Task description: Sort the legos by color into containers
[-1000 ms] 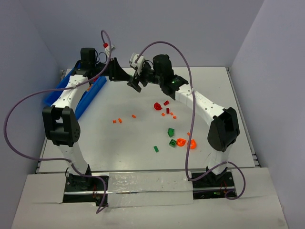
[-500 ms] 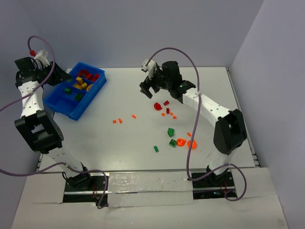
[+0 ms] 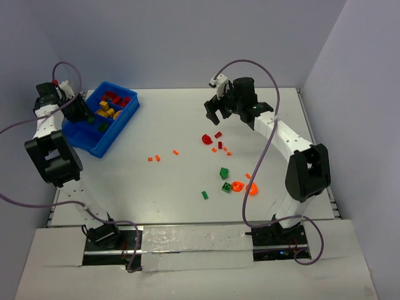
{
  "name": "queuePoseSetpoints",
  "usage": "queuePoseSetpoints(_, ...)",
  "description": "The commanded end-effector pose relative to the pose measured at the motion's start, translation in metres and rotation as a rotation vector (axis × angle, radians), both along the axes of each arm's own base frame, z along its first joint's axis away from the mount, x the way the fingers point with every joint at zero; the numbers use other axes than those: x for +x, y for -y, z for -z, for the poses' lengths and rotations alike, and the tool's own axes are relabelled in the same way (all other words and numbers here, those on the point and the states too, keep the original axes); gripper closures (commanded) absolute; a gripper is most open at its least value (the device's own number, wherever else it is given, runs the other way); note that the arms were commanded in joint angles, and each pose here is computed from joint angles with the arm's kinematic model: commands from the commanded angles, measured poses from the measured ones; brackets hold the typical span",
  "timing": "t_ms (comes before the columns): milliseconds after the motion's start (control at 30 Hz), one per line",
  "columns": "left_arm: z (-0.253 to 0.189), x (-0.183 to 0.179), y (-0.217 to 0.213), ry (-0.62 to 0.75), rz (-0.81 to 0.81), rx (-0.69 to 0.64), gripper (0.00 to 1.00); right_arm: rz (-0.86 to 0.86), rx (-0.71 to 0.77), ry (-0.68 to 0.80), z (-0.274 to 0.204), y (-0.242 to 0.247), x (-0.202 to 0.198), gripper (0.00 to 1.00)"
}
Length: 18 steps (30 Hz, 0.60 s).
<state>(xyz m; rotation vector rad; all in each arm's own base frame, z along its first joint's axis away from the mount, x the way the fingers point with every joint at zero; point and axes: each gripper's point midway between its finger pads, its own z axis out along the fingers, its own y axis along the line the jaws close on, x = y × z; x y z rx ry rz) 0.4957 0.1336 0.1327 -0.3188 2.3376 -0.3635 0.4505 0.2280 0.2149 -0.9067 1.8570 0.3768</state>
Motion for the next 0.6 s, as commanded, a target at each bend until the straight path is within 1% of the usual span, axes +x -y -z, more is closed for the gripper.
queuePoseSetpoints(0,-0.010,0.015,-0.015,0.029,-0.034,0.056,0.86,0.002,-0.023,-0.032,-0.007,0.017,-0.016,0.00)
queuePoseSetpoints(33,-0.009,0.015,-0.015,0.029,-0.032,0.056,0.83,-0.007,-0.028,-0.043,-0.006,0.018,-0.018,0.00)
queuePoseSetpoints(100,-0.003,0.016,-0.015,0.018,-0.030,0.065,0.71,-0.034,-0.058,-0.082,0.002,0.023,-0.028,0.00)
queuePoseSetpoints(133,-0.002,0.016,-0.016,0.016,-0.026,0.068,0.68,-0.054,-0.070,-0.095,0.005,0.024,-0.032,0.01)
queuePoseSetpoints(167,0.002,0.016,-0.016,0.005,-0.023,0.070,0.60,-0.097,-0.118,-0.133,0.016,0.029,-0.045,0.03)
queuePoseSetpoints(333,0.009,0.012,-0.016,-0.016,-0.020,0.083,0.48,-0.215,-0.223,-0.219,0.039,0.041,-0.081,0.07)
queuePoseSetpoints(367,0.011,0.011,-0.015,-0.020,-0.018,0.085,0.41,-0.238,-0.247,-0.265,0.047,0.047,-0.096,0.07)
queuePoseSetpoints(400,0.012,0.010,-0.015,-0.022,-0.019,0.085,0.41,-0.242,-0.252,-0.274,0.050,0.049,-0.100,0.07)
queuePoseSetpoints(533,0.008,0.009,-0.013,-0.014,-0.014,0.083,0.29,-0.311,-0.319,-0.365,0.068,0.062,-0.132,0.10)
queuePoseSetpoints(567,0.007,0.009,-0.012,-0.012,-0.013,0.084,0.28,-0.315,-0.327,-0.384,0.071,0.064,-0.137,0.11)
